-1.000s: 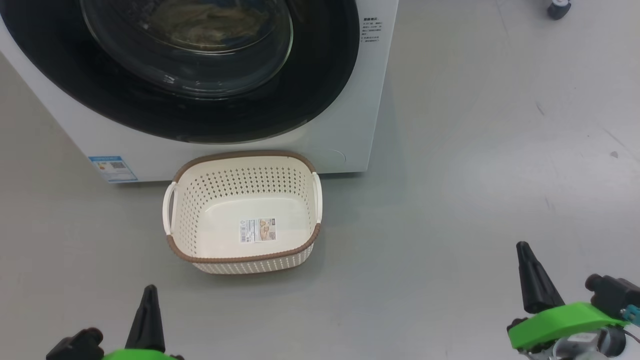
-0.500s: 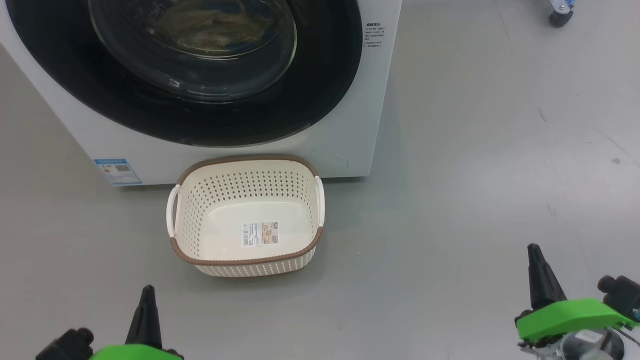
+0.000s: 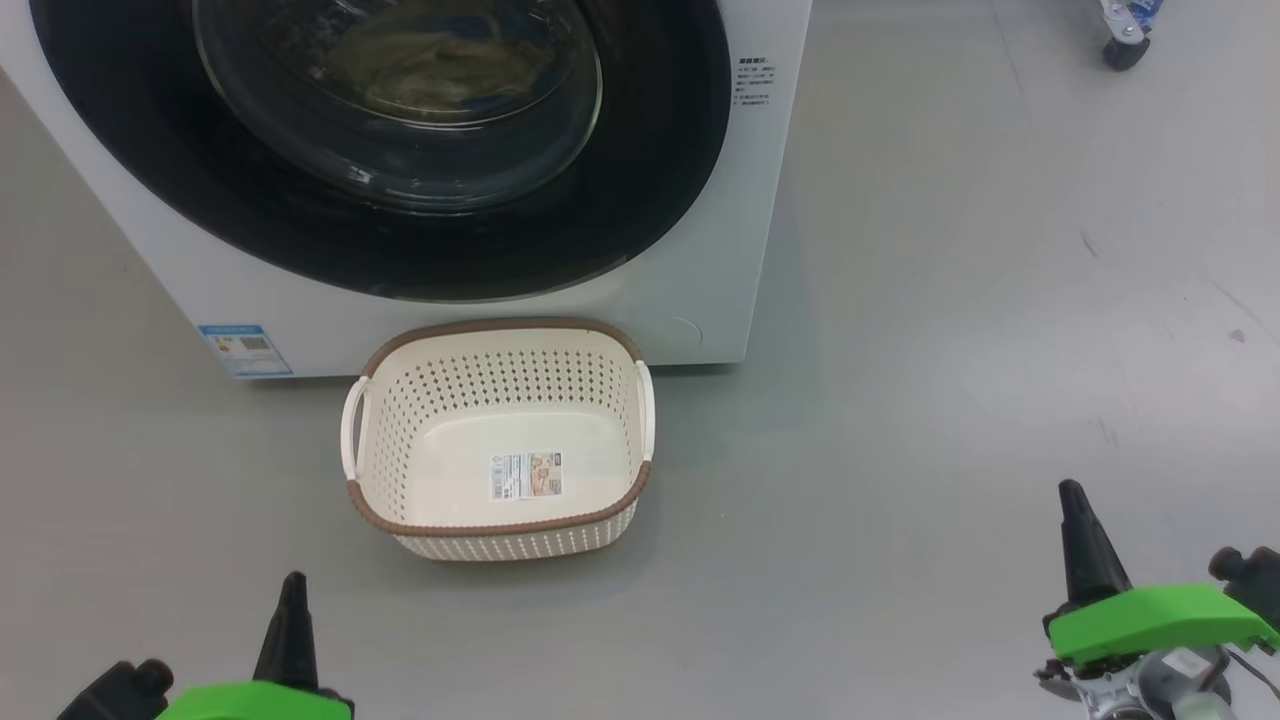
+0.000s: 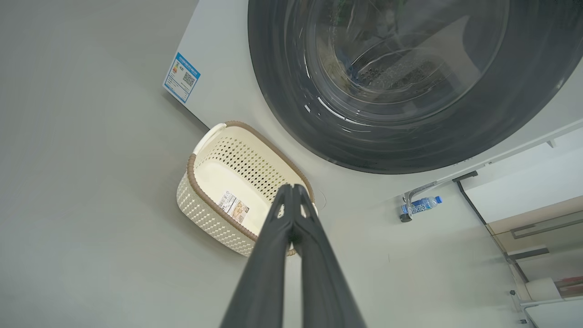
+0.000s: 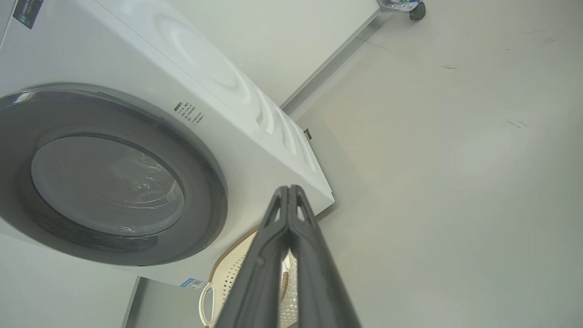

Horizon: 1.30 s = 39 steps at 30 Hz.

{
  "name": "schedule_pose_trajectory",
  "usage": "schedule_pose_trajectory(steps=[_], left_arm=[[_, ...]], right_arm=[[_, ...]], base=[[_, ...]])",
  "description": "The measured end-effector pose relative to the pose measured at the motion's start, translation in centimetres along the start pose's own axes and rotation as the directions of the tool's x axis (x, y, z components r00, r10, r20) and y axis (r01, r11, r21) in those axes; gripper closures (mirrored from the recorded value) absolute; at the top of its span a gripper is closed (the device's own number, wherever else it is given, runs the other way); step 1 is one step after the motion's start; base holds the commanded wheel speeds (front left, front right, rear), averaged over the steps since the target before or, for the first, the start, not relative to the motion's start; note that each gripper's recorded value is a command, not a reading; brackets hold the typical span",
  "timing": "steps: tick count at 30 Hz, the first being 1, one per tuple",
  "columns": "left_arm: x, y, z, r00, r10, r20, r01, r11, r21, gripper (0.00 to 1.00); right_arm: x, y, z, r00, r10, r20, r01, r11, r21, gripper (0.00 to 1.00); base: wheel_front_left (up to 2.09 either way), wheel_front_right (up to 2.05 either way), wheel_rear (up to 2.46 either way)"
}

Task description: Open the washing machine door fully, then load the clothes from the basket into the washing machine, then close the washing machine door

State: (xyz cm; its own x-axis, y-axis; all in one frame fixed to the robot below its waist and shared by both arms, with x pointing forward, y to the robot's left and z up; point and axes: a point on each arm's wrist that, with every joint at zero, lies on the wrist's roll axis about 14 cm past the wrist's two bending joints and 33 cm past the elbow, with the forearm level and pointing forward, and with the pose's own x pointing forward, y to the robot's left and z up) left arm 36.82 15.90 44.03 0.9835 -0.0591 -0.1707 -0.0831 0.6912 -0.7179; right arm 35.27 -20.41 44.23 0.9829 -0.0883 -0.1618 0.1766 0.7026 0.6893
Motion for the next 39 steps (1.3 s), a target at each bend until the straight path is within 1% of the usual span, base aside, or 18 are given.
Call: schedule_pose_trajectory(steps=[10,20,31,37,39], left_arm=[[0.1,0.0,0.7,1.0,0.007,0.012,-0.006,0.994,-0.106,1.0],[0.0,0.1,1.2,1.0,0.013,0.021,-0.008,0.977,-0.211,1.0],[0.1,-0.1,1.8,1.0,0.006,0.026,0.002,0.946,-0.324,1.0],[0.0,-0.2,2.1,1.0,0.002,0.03,0.009,0.924,-0.383,1.0],[-0.1,-0.2,2.2,0.999,0.003,0.032,0.011,0.911,-0.412,1.0]], right_arm=[[0.1,0.0,0.3,1.0,-0.004,-0.001,0.004,0.994,0.107,1.0],[0.2,0.2,0.5,1.0,-0.002,-0.006,0.003,0.976,0.218,1.0],[0.6,0.6,0.9,1.0,0.011,-0.005,-0.008,0.943,0.333,1.0],[0.6,0.8,1.0,1.0,0.015,-0.008,-0.011,0.918,0.395,1.0],[0.6,0.9,1.0,1.0,0.019,-0.01,-0.013,0.904,0.427,1.0]], base=[[0.0,0.0,0.0],[0.0,0.0,0.0],[0.0,0.0,0.0],[0.0,0.0,0.0],[0.0,0.0,0.0]])
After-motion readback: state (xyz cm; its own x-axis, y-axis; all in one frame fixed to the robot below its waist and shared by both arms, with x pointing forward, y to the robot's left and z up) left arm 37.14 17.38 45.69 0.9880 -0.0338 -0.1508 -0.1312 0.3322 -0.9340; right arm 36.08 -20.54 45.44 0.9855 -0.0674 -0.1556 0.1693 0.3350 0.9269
